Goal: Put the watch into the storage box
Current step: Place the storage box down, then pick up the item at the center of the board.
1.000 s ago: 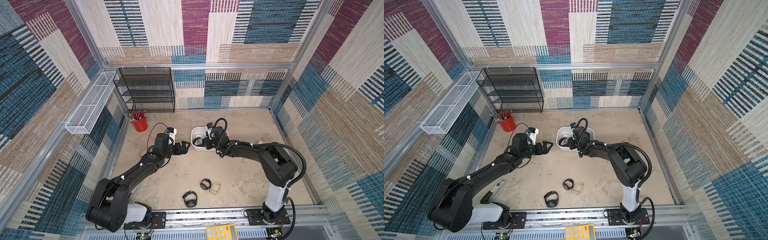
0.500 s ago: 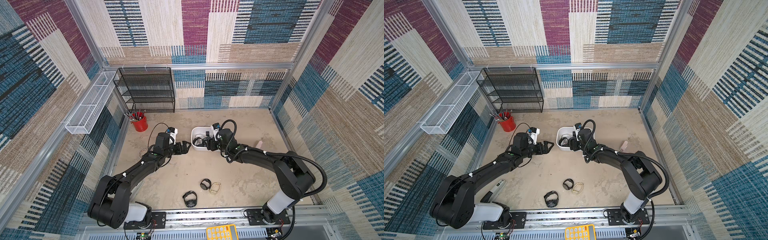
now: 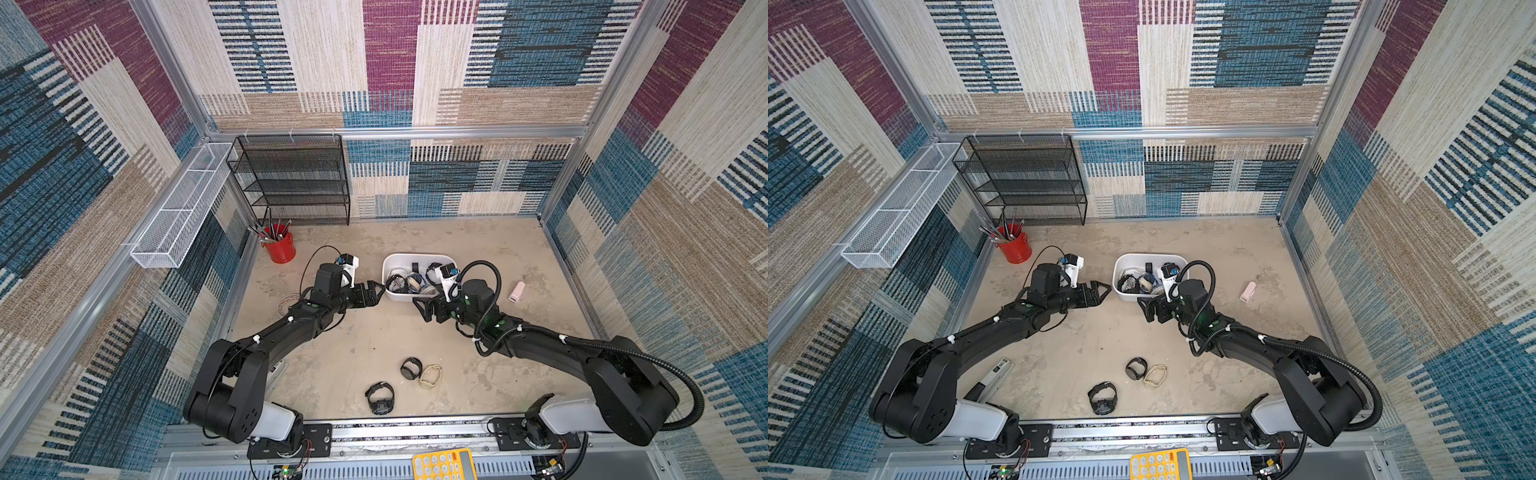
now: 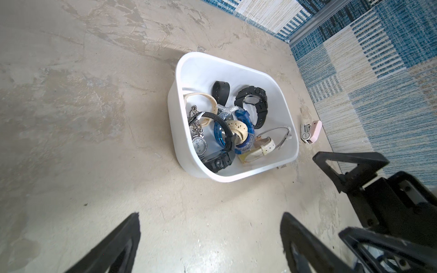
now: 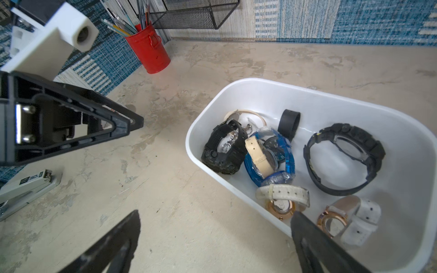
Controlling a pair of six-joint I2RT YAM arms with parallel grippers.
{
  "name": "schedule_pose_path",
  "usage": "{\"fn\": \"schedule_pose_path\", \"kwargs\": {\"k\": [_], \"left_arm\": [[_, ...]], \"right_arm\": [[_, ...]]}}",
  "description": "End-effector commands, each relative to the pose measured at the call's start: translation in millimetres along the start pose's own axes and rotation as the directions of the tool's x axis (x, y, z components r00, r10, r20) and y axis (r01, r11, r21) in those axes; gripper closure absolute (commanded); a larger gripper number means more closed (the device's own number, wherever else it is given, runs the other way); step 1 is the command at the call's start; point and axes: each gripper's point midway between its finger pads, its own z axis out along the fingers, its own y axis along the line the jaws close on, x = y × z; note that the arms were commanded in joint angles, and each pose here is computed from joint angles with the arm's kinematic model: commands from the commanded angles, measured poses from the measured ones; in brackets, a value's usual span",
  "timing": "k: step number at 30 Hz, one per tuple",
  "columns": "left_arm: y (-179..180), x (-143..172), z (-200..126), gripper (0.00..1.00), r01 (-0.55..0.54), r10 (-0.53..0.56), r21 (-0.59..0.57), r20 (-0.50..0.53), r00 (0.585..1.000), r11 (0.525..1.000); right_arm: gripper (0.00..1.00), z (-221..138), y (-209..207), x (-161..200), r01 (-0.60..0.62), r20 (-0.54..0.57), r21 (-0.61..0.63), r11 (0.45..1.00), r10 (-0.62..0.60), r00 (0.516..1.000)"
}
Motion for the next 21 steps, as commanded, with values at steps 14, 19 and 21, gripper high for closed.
{"fn": "schedule_pose_path", "kwargs": {"k": [14, 19, 21], "left_arm": [[11.7, 66.7, -35.9, 0.15, -0.014, -0.008, -0.127, -0.17, 0.985, 0.992], [14.4, 101.2, -61.8, 0.17, -0.064, 0.017, -0.217, -0.209, 0.978, 0.974], [18.6, 110.9, -70.7, 0.17, -0.082, 0.032, -0.248, -0.201, 0.979, 0.965]], "right_arm": [[0.0, 7.0, 1.7, -23.1, 0.014, 0.07, 0.0, 1.0, -0.014, 0.997], [0.0, 7.1, 3.8, -28.1, 0.009, 0.084, -0.009, 1.0, -0.008, 0.996], [0.0, 8.6, 2.2, -28.9, 0.01, 0.089, -0.002, 1.0, -0.01, 0.996]]}}
